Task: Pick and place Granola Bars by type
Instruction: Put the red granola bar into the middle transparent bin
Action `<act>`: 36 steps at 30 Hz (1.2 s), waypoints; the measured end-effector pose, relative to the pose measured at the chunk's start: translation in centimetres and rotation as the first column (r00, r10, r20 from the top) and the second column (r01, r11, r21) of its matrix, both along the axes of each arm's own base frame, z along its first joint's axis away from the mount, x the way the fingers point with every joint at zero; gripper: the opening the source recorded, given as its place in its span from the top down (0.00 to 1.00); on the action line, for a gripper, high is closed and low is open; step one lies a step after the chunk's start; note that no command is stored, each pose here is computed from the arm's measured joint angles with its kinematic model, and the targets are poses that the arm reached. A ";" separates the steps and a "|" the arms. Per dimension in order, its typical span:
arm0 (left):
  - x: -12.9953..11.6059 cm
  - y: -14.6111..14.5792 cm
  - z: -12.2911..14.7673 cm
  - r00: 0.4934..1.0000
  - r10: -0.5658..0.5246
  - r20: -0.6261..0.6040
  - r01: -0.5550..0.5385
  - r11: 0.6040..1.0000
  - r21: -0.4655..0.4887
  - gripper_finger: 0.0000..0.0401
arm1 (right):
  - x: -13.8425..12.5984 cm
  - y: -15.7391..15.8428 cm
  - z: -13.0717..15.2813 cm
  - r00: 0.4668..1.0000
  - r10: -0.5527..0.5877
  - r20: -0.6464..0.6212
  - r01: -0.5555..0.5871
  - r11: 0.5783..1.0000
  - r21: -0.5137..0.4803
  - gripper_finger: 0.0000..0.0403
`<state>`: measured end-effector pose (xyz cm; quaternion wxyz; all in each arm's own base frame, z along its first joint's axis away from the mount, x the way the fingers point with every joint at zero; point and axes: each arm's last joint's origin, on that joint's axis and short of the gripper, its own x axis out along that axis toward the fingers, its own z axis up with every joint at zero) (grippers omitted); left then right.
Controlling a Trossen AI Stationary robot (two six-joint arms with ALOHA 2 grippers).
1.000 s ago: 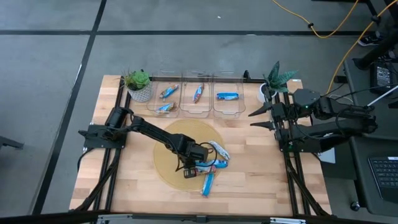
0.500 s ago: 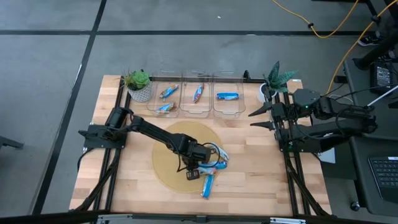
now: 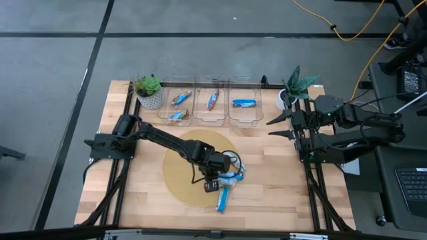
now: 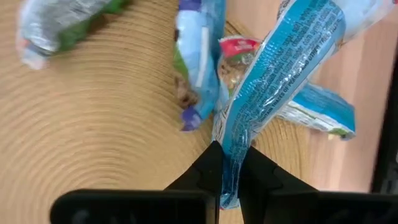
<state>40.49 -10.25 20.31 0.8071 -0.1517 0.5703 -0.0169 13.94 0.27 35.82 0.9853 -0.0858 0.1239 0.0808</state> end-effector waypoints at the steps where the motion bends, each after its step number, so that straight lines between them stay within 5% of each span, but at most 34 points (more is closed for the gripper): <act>1: -0.1 0.1 0.2 1.000 0.008 0.000 -0.008 1.000 0.020 0.94 | 0.0 0.0 0.0 1.000 0.000 -0.001 0.000 1.000 0.000 0.60; 18: -4.2 4.2 10.7 0.933 0.183 0.310 -0.255 0.944 0.209 0.94 | 0.0 0.0 -0.1 1.000 0.004 -0.008 -0.004 1.000 -0.016 0.60; 36: -6.4 8.5 14.6 0.908 0.121 0.401 -0.252 0.923 0.290 0.94 | 0.0 0.0 -0.1 1.000 0.005 -0.006 -0.005 1.000 -0.018 0.60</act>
